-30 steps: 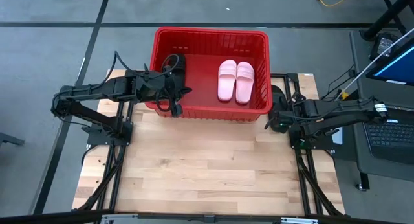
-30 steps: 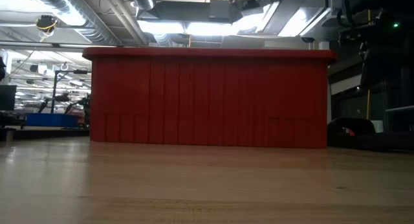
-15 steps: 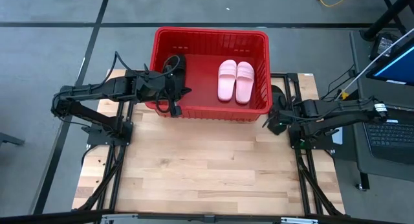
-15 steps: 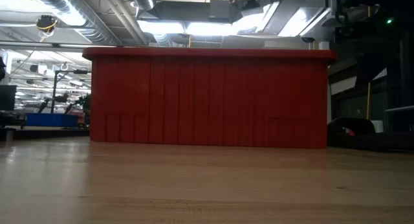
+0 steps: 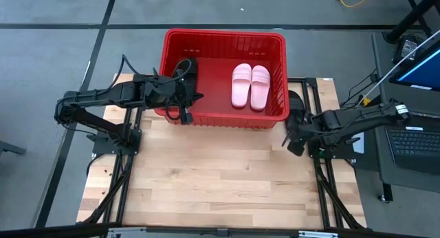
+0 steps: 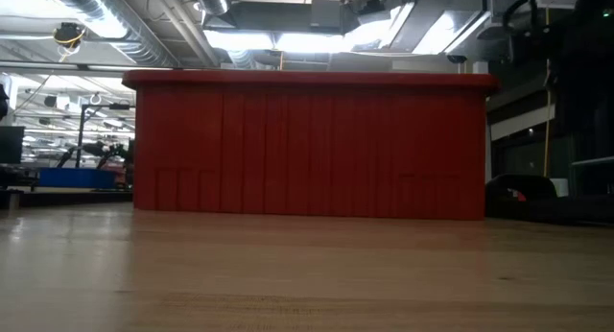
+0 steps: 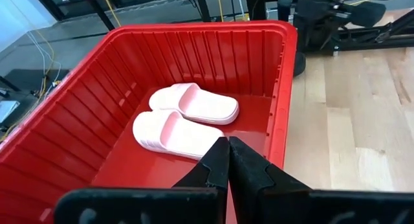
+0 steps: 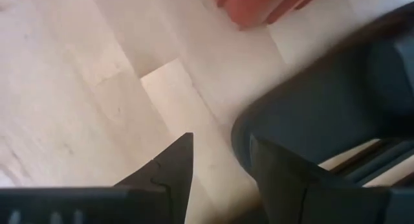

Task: Pick and place slides into bin
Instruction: Put the black slide into the bin

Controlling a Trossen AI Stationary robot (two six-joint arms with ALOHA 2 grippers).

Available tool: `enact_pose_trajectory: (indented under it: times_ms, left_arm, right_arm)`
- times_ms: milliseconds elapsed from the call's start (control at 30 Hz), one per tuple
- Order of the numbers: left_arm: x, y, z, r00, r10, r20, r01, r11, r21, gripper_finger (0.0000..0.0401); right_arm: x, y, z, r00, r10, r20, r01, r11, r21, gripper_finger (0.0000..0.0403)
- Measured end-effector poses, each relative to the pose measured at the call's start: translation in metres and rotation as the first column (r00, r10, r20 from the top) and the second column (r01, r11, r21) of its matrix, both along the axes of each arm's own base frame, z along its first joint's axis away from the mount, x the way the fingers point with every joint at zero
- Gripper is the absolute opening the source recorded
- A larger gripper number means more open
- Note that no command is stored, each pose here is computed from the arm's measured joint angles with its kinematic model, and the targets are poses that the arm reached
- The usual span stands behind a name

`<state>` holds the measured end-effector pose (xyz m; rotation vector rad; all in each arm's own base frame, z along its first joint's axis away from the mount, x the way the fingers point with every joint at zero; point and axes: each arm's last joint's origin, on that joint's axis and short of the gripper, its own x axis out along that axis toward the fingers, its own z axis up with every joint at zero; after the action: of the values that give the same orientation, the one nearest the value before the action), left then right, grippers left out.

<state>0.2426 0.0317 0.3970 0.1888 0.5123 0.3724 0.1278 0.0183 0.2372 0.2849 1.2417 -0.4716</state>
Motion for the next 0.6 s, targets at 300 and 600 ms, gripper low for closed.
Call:
enact_pose_trajectory:
  times_ms: [300,600]
  left_arm:
    - [-0.002,0.0,-0.003,1.0,0.019,-0.024,-0.02,0.999,-0.037,0.0001]
    - [-0.002,0.0,-0.003,1.0,0.021,-0.023,-0.021,0.999,-0.04,0.0001]
  right_arm:
    - [-0.006,0.01,-0.026,0.997,0.059,-0.043,-0.06,0.998,-0.032,0.0154]
    - [-0.002,0.011,-0.036,0.999,0.005,-0.034,-0.006,0.999,-0.032,0.0154]
